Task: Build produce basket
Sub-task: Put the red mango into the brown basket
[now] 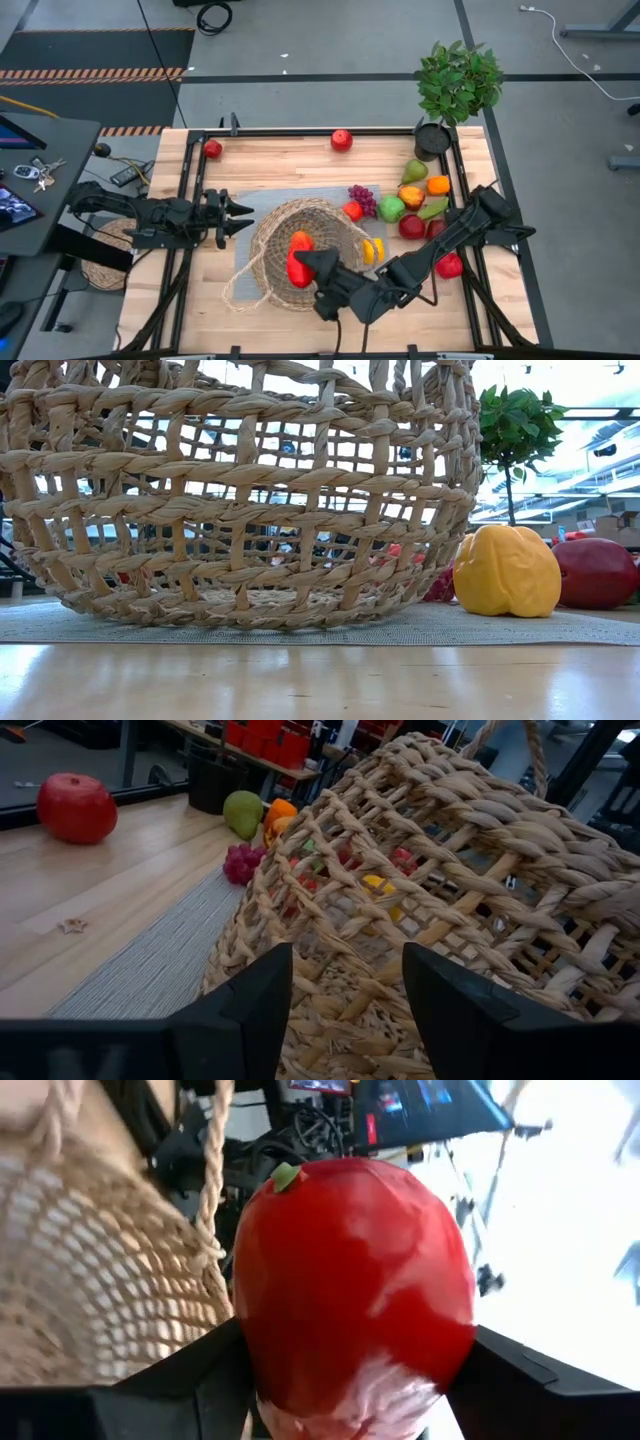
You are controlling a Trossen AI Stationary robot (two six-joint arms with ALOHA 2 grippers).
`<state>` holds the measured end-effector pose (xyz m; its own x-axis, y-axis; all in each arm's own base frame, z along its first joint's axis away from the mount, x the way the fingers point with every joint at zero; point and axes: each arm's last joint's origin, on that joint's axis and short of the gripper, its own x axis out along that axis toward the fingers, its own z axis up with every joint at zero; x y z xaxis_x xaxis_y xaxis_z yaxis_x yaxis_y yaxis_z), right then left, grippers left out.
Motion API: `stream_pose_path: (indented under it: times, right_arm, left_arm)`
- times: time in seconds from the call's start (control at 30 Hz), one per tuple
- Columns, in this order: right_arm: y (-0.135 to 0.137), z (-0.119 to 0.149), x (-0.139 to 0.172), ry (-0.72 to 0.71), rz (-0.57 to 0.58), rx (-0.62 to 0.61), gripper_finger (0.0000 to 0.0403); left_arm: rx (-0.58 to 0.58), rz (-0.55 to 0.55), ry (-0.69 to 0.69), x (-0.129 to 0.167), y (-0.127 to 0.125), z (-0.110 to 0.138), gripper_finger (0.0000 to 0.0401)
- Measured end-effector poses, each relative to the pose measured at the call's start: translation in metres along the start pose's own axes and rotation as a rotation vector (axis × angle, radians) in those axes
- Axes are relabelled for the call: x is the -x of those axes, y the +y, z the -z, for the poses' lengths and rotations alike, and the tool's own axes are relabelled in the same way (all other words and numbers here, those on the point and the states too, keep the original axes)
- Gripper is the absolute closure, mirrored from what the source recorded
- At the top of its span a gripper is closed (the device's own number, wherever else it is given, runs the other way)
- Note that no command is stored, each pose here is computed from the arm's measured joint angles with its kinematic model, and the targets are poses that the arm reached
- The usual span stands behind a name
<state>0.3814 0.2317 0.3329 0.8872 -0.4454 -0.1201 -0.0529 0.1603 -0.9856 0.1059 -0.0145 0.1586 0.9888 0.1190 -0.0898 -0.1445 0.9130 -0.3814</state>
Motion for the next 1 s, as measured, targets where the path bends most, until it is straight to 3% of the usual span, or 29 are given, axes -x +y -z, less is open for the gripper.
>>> stream_pose_path:
  times: [0.13,0.47,0.77,1.0]
  right_arm:
    - [0.006,-0.003,0.000,0.009,-0.002,0.168,0.0127]
    - [0.011,0.003,-0.006,0.038,-0.040,0.364,0.0127]
    - [0.011,0.011,-0.019,0.022,-0.071,0.263,0.0127]
    - [0.027,0.041,-0.053,0.056,-0.176,0.152,0.0126]
  left_arm:
    - [0.000,0.000,0.000,0.000,0.000,0.000,0.0208]
    - [0.000,0.000,-0.001,0.000,0.000,0.000,0.0207]
    - [0.000,0.000,-0.001,0.000,0.000,0.000,0.0203]
    - [0.001,0.000,-0.001,0.000,0.000,0.000,0.0208]
